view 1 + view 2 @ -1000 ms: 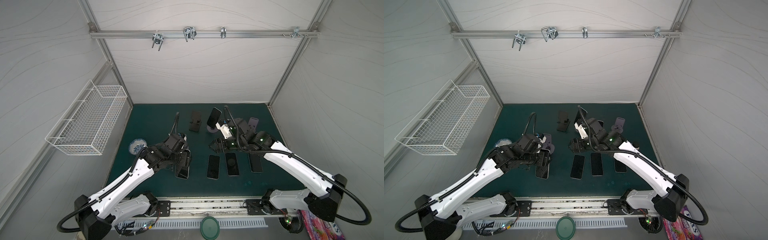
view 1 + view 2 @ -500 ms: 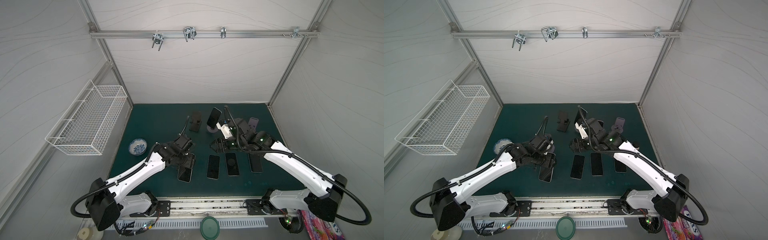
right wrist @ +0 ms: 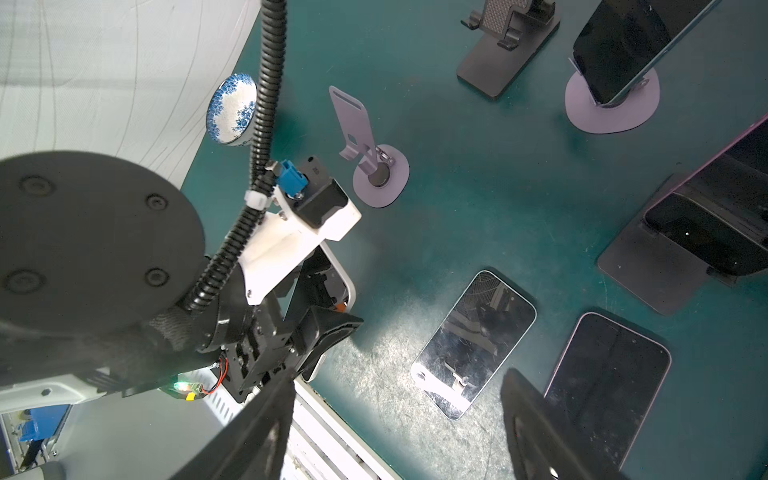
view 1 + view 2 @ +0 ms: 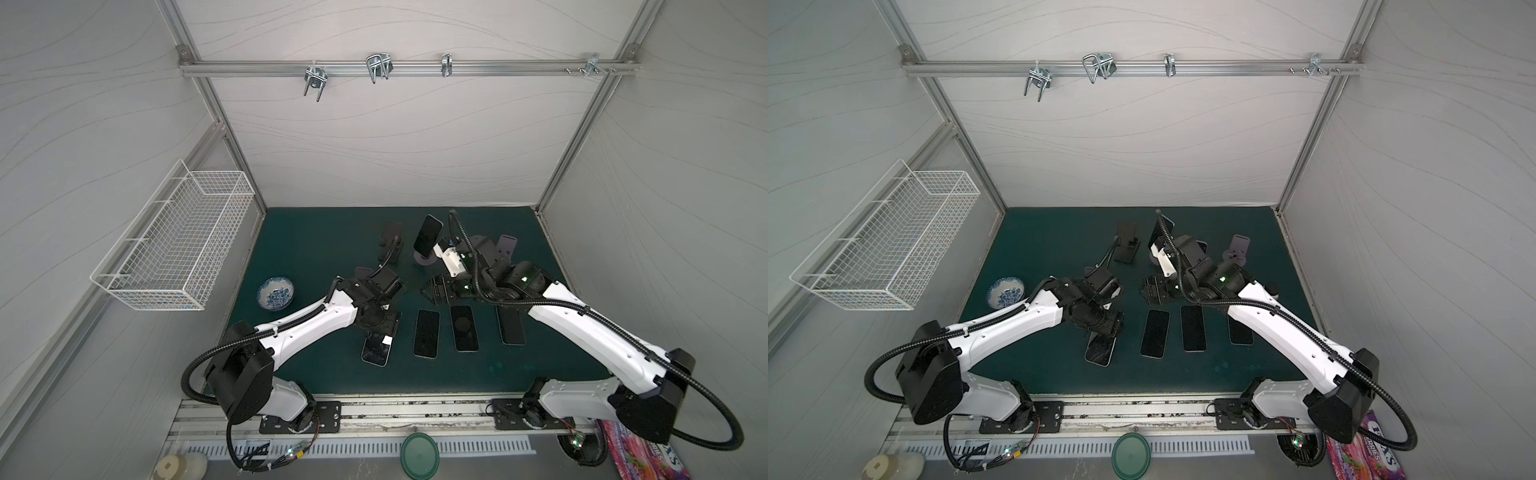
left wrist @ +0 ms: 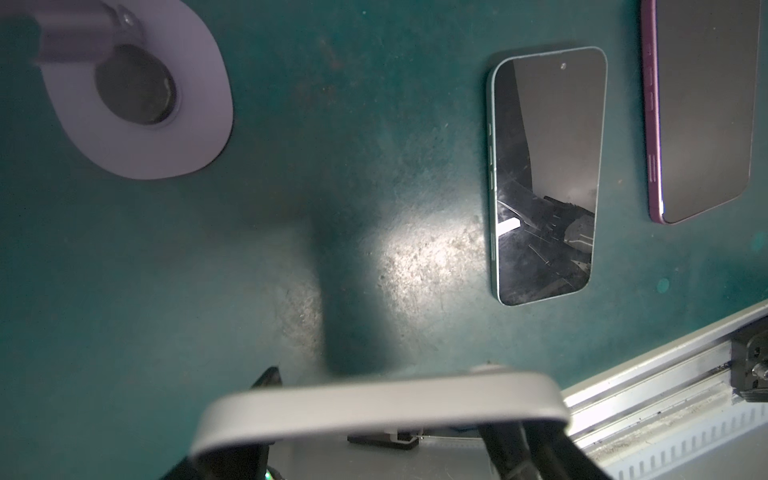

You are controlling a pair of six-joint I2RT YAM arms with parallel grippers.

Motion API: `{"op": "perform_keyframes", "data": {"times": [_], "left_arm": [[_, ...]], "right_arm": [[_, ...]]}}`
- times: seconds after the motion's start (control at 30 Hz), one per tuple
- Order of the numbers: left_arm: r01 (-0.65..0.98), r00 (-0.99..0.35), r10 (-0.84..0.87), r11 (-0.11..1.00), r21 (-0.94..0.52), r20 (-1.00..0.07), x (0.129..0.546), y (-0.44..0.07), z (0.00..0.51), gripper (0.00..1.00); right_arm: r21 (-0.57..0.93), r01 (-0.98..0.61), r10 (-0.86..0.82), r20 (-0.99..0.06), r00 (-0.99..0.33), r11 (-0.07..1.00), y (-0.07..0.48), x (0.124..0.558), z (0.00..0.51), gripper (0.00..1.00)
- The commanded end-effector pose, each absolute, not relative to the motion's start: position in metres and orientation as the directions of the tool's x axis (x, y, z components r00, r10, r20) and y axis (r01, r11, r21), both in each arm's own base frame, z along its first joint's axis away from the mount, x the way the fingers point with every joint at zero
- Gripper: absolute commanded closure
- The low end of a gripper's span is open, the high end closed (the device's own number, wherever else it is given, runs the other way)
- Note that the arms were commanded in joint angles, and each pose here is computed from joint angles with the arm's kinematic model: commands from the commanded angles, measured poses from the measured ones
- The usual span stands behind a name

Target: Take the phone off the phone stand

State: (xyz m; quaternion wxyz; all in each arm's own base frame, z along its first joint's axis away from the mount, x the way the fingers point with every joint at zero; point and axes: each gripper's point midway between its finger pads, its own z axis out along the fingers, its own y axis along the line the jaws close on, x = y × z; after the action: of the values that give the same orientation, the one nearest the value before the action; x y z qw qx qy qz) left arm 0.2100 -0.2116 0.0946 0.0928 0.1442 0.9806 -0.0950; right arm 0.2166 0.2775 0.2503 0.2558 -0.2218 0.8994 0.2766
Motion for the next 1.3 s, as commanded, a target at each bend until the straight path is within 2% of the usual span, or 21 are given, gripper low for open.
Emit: {"op": "perform_keyframes", "data": {"times": [0.0,0.47,1.27], "left_arm": [[0.311,-0.936,0.268,0.933,-0.182,-0.230,0.220,-0.226,0.102,0.42],[0.352,-0.929,0.326,0.925,-0.145,-0.173,0.249,-0.255,0.080,0.42],[0.367,-0.930,0.363,0.923,-0.116,-0.060,0.253,-0.265,0.034,0.42]], "right_arm": [[0.370,-0.557,-0.266,-0.601,-0.753,0.743,0.273,0.212,0.262,0.21],[0.351,-0.569,-0.261,-0.631,-0.731,0.744,0.274,0.217,0.275,0.21],[0.340,-0.556,-0.249,-0.637,-0.729,0.758,0.262,0.212,0.272,0.21]]}}
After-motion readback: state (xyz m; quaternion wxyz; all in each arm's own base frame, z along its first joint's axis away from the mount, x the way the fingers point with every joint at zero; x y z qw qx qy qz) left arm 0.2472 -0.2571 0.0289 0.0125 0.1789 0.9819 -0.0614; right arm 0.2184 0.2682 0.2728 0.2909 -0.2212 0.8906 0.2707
